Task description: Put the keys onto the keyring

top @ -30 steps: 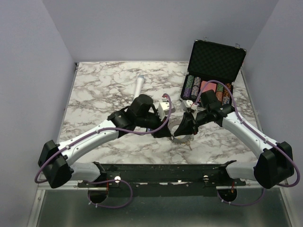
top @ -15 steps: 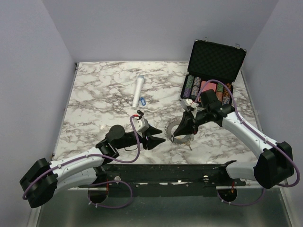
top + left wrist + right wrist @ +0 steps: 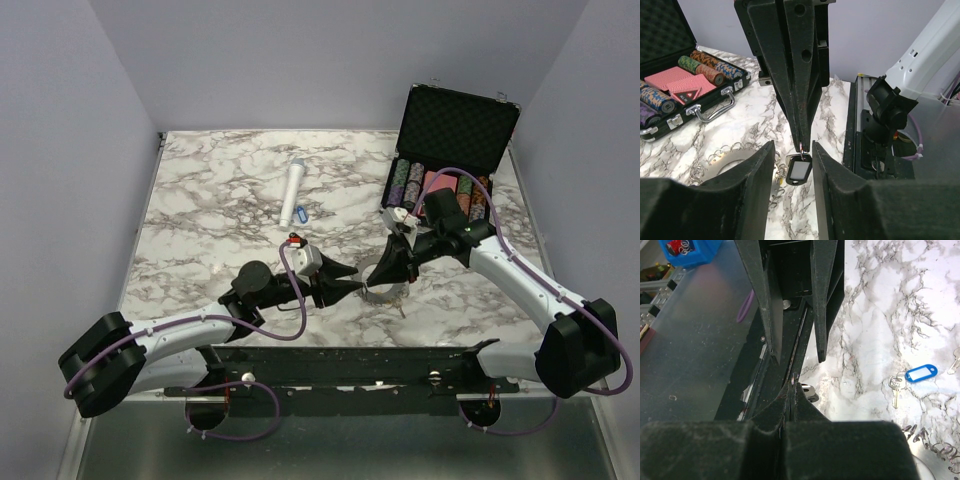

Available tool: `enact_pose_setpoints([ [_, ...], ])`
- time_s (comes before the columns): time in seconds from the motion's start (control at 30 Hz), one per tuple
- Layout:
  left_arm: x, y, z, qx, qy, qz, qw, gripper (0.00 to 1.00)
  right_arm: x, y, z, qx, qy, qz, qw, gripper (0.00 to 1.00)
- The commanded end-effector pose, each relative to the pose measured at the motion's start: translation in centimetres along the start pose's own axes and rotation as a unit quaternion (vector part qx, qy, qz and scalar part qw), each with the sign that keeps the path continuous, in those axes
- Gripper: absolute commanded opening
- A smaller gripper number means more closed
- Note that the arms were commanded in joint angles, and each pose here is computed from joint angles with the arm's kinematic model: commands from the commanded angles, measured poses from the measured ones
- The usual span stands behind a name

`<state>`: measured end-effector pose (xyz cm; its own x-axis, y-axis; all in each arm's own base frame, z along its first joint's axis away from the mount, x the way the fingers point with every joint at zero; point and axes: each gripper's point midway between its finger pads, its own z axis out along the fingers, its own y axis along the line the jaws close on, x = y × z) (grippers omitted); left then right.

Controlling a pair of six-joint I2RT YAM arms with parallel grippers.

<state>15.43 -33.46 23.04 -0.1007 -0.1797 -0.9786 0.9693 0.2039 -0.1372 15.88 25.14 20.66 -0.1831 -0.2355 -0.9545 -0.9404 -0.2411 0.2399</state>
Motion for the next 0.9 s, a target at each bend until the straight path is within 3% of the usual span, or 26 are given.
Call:
enact_pose_setpoints([
  [0.0, -1.0, -0.1, 0.6, 0.003, -0.014, 0.014, 1.000, 0.43, -0.7, 0.1, -0.1, -0.010, -0.015, -0.005, 1.000, 0.00],
  [0.3, 0.4, 0.2, 0.9, 0.000, 0.010, 0.008, 1.000, 0.39, -0.8, 0.1, -0.2, -0.007, -0.016, -0.006, 1.000, 0.00],
  [0.63, 0.5, -0.3, 1.6, 0.019, 0.020, 0.004, 1.000, 0.27, -0.9, 0.0, -0.3, -0.006, -0.017, -0.009, 1.000, 0.00],
  [0.87, 1.6, -0.2, 1.4, 0.016, 0.040, -0.008, 0.999, 0.27, -1.0, 0.0, -0.5, -0.002, -0.018, -0.011, 1.000, 0.00],
])
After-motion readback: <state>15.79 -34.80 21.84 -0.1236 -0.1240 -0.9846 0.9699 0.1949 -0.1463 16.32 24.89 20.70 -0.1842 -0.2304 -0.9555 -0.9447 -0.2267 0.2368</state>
